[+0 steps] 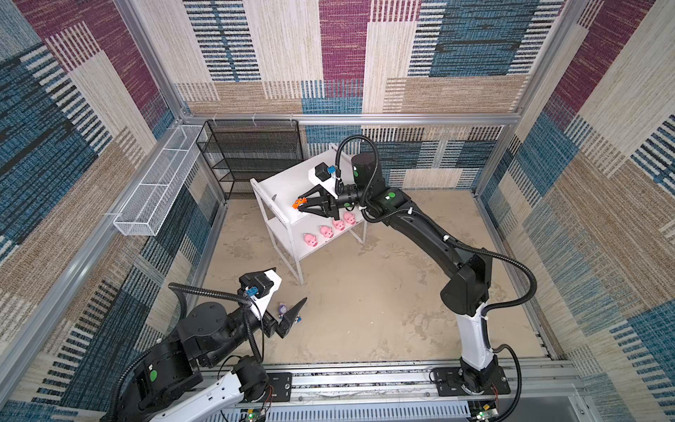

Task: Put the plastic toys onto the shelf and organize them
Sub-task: 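Lower the crab figurine onto the top shelf with the right gripper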

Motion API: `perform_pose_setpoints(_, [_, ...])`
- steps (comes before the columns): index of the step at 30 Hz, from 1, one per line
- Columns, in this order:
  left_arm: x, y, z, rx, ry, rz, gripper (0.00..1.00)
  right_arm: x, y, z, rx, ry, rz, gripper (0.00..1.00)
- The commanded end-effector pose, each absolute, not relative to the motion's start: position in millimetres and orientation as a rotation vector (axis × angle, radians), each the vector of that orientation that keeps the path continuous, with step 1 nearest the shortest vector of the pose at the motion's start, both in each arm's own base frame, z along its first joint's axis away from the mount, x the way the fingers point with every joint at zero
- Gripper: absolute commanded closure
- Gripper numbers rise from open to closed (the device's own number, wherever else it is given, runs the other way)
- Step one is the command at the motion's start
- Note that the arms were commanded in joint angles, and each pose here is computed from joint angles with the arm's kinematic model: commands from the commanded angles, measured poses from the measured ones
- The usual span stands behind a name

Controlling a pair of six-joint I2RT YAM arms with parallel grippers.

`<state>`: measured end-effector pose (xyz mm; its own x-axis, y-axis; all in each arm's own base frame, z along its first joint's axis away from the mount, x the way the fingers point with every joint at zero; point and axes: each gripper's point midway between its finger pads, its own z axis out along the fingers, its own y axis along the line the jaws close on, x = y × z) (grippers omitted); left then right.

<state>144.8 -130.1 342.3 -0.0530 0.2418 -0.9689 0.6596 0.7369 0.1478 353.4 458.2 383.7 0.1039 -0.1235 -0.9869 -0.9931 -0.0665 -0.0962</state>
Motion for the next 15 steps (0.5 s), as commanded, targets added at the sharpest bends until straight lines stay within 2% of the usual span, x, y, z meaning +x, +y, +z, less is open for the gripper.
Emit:
perform_pose_setpoints(1, [147.2, -130.1, 350.7, 0.712, 1.599, -0.397, 0.01, 356.4, 458.0, 385.1, -1.39, 1.194, 1.116, 0.69])
perform_pose_setpoints(15, [147.3, -130.9, 350.7, 0.714, 1.599, -0.399, 0.01, 352.5, 456.8, 385.9, -1.407, 1.184, 1.13, 0.61])
